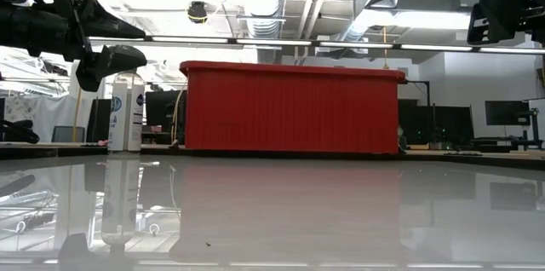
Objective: Fold laundry
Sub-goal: Return to Home Position
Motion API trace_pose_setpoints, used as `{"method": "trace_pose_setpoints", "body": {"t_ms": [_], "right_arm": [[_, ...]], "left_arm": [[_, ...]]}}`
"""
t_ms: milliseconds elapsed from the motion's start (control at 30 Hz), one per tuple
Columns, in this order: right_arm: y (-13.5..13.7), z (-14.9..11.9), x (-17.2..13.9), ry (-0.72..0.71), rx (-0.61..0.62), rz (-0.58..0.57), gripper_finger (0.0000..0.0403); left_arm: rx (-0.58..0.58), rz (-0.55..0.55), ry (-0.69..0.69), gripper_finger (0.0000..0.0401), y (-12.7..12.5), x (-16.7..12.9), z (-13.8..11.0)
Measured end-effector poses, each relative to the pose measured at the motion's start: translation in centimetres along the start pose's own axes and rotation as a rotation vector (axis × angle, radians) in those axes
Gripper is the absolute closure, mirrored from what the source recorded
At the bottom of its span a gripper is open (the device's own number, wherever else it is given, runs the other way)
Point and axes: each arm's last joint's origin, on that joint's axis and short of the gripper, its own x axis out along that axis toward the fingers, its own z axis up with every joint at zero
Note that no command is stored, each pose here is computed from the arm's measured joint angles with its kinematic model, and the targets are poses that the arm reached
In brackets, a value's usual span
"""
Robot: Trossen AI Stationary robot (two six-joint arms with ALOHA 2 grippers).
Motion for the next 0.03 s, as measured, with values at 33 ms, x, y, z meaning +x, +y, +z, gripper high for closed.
{"method": "trace_pose_setpoints", "body": {"t_ms": [33], "right_arm": [[0.00,0.00,0.00,0.000,0.000,0.000,0.0180]], "left_arm": [[0.000,0.000,0.000,0.0136,0.00,0.00,0.00]]}}
